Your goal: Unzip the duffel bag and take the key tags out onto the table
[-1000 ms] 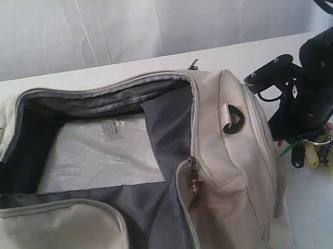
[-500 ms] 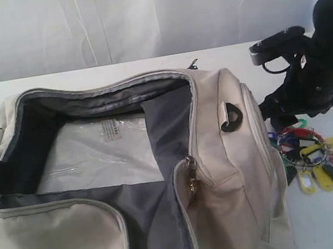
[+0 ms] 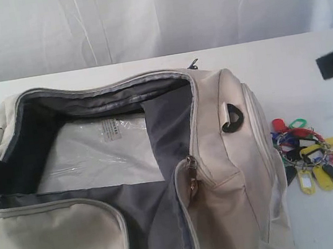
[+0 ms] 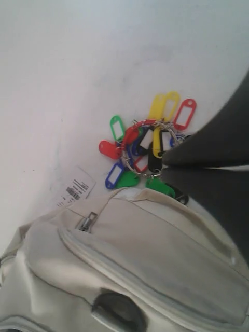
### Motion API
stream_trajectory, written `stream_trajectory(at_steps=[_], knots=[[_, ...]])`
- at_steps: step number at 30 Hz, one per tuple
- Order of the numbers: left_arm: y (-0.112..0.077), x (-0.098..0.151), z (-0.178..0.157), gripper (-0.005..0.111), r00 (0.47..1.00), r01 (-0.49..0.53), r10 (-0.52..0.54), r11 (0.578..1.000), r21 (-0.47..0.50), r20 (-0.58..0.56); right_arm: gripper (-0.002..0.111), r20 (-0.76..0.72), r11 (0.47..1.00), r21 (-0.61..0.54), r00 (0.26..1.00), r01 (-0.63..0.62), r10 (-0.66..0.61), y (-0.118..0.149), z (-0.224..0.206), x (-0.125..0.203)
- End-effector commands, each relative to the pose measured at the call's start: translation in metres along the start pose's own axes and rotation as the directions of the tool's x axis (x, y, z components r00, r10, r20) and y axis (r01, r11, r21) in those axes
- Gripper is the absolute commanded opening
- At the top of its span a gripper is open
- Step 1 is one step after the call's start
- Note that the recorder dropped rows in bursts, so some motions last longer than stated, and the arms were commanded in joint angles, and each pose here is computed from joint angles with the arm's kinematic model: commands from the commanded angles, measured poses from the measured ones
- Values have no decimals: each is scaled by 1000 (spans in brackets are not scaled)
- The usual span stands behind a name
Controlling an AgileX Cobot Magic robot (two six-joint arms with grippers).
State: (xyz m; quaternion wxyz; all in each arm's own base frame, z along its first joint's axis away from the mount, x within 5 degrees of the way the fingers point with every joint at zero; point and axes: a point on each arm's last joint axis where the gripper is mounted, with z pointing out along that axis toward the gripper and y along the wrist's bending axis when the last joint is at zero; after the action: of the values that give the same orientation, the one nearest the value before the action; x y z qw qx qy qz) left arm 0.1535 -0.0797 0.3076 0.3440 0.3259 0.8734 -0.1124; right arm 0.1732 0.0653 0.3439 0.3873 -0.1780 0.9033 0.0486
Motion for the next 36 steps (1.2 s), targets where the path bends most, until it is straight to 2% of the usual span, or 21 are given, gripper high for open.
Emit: stream_trajectory(at_steps=[1,5,7,13,26,31,36], knots=[[-1,0,-2,0,1000,9,-9,1000,1,13,0,48,1000,0,999,-14,14,0,-14,30],[0,0,-2,0,999,-28,28,1000,-3,20,0,132,1000,-1,991,-14,14,0,-21,41],[0,0,-2,0,998,-55,55,998,-2,18,0,137,1000,-1,991,-15,15,0,-24,43],[-4,6,-2,0,998,-49,51,998,43,-48,0,146,1000,0,989,-15,15,0,-27,45],[-5,6,-6,0,997,-66,66,997,31,-30,0,149,1000,-2,989,-17,17,0,-27,44],[-7,13,-16,0,996,-69,70,998,-15,60,0,155,1000,-2,988,-17,17,0,-27,44],[-7,47,-15,0,968,-26,62,989,-148,243,0,155,1000,-2,988,-17,17,0,-27,44]])
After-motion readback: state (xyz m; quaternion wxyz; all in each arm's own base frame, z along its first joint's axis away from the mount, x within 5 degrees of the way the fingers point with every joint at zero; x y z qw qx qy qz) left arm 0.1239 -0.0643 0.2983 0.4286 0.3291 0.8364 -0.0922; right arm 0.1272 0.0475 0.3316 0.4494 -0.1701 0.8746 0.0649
